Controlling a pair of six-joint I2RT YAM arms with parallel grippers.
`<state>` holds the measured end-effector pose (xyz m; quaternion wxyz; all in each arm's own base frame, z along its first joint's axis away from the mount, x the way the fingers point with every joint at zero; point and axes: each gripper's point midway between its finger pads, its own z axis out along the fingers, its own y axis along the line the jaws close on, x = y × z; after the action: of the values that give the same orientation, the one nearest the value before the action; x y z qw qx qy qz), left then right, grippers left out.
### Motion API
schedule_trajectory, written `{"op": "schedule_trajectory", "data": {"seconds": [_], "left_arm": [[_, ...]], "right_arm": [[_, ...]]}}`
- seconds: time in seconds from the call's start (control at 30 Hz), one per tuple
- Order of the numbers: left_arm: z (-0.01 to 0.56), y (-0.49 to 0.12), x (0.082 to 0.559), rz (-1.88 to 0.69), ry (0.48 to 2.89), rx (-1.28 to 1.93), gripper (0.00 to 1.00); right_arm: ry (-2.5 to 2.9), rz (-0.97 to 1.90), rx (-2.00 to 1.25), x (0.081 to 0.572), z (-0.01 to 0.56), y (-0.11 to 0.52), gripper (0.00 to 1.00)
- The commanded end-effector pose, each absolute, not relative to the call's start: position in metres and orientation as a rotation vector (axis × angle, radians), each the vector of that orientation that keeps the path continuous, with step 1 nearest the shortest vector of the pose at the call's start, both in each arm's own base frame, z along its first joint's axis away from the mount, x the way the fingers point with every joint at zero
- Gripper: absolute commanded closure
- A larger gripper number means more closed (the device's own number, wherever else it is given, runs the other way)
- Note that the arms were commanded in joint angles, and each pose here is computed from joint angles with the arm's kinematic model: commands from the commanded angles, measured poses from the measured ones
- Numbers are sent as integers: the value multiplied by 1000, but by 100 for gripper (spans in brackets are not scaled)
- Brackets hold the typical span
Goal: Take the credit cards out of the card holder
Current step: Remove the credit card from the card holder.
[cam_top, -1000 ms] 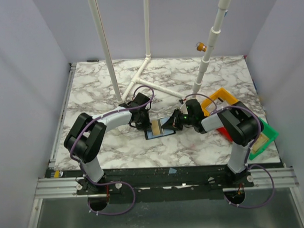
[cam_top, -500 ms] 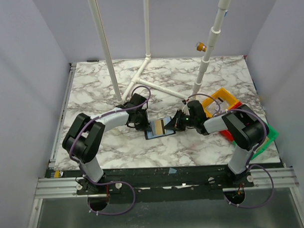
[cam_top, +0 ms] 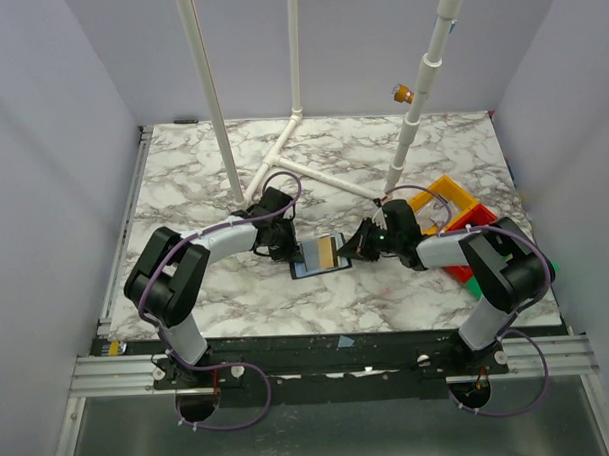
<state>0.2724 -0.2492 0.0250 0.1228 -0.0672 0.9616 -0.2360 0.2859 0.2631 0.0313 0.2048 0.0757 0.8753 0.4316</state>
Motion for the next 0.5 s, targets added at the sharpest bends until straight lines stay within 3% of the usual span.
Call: {"op": "schedule_trajectory", "data": {"seconds": [0.0,0.47], "left_arm": [[-18,-208,247,-414,2927,-216,100],[6,-214,259,-460,2862,-179,100]], "right_arm": [[2449,1123,223,284,31,250,99],[2425,1010,221,285,60,235,99]]}}
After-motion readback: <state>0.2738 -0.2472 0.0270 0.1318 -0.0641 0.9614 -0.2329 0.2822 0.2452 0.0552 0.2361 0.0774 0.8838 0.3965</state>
